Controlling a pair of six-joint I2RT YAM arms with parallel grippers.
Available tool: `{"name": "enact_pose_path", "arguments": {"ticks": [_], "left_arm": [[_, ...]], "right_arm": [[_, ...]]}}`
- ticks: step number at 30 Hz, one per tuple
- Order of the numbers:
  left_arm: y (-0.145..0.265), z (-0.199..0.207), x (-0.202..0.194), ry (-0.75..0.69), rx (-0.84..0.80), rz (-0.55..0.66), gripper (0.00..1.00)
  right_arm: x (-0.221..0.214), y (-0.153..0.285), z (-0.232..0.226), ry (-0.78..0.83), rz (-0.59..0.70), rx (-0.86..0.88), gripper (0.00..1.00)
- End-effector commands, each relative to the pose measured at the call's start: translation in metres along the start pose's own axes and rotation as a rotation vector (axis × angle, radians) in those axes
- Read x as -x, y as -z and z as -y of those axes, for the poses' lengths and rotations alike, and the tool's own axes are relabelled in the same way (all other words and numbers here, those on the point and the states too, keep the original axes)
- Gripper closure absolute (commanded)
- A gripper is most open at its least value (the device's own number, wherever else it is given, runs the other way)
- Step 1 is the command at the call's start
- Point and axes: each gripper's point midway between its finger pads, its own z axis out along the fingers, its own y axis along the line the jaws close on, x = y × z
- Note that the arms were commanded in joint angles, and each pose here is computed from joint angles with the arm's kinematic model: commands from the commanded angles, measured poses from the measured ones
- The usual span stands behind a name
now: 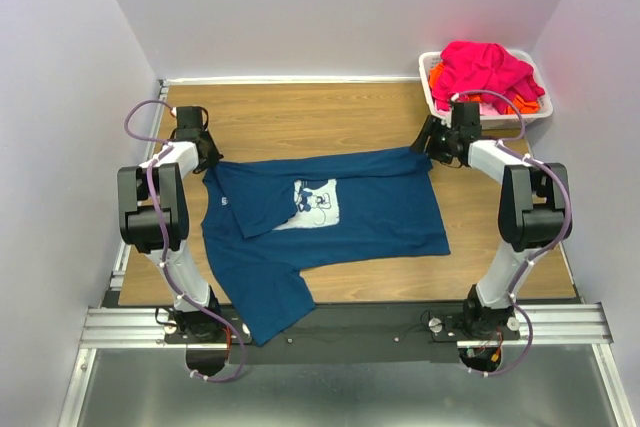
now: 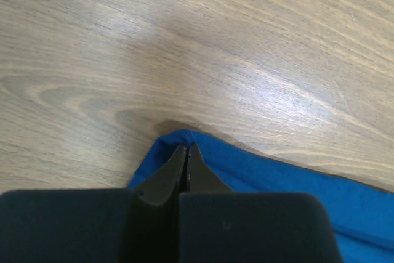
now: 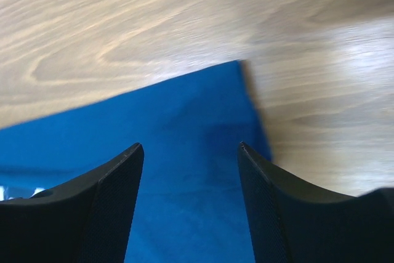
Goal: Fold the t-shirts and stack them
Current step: Fold the tshirt
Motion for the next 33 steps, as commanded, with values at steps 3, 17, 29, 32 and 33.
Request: {"name": "enact_pose_path", "arguments": {"ticks": [3,17,29,32,33], "left_arm": [[0.004,-0.009,0.008,-0.025,0.038,0.039,1.00],[0.000,-0.012,0.005,-0.028,0.050,0.029,1.00],[0.031,-0.007,0.021,-0.002,0.032,0.086,0.47],[0.049,-0.007,0.019,0.016,0.024,0.108,0.35],[0.052,-0.006,0.015,0.028,0.018,0.105,0.35]], "right_arm": [[-0.015,-0.018,0.025,-0.075,-0.042,-0.026,0.34],[-0.024,-0.007,0.056,-0.150,-0.037,-0.095,0.52],[-0.023,0.004,0.046,-0.154,-0.033,-0.052,0.49],[-0.020,0.005,0.046,-0.159,-0.023,-0.057,0.48],[-0.018,0.006,0.046,-0.161,-0.017,-0.058,0.48]]}}
